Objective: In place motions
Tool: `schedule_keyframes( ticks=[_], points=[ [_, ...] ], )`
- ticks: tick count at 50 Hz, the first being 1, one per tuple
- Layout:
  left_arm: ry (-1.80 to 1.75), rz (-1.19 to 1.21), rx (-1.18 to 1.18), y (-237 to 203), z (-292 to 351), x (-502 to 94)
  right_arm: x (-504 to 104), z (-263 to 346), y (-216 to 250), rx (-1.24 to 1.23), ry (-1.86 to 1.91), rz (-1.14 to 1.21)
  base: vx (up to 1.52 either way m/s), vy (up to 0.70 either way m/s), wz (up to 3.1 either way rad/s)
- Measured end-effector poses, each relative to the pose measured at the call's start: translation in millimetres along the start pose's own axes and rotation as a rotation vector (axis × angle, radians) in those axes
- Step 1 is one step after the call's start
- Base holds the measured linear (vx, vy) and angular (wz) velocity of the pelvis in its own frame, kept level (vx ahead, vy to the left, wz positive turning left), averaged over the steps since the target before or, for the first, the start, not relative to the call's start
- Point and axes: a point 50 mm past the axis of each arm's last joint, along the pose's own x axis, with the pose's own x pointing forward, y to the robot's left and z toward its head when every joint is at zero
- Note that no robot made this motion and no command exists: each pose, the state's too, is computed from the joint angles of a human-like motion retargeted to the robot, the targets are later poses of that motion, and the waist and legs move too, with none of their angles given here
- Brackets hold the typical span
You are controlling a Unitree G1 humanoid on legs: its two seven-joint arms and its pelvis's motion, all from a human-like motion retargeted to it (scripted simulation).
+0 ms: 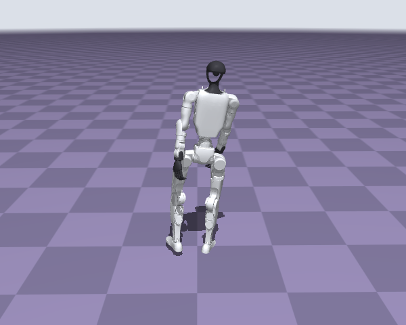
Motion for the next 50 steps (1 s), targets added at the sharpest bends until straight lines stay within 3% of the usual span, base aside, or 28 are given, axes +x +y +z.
schedule_keyframes(
  ticks=[5,12,23,30,40,45,50],
  points=[
    [-0.081,-0.011,0.019,-5.7,26.8,-1.7,2.6,-46.3,11.6,0.136,0.136,-0.01,0.14,0.18,0.79],
    [-0.264,0.016,0.067,-5.7,90.8,-15.0,-2.4,-32.5,-6.4,0.118,0.032,-0.053,-0.07,0.18,0.08],
    [-0.089,0.168,0.339,18.1,83.6,-19.1,-6.5,-70.2,-11.5,-0.025,0.069,-0.125,0.12,0.18,-0.02],
    [-0.274,0.026,0.301,-62.9,120.5,-26.3,-24.2,-146.4,-7.9,0.182,0.313,-0.234,-0.07,0.18,-0.2],
    [-0.892,-0.227,0.43,-183.0,231.5,-116.5,-57.4,-241.5,37.8,0.474,0.604,-0.17,-0.08,0.04,0.58],
    [-0.943,-0.139,0.507,-180.1,250.4,-132.0,-65.2,-260.0,56.2,0.595,0.688,-0.175,0.0,-0.03,-0.32],
    [-0.796,-0.076,0.486,-150.5,228.0,-100.2,-49.6,-236.4,51.3,0.578,0.58,-0.149,0.1,-0.04,-0.8]
  ],
)
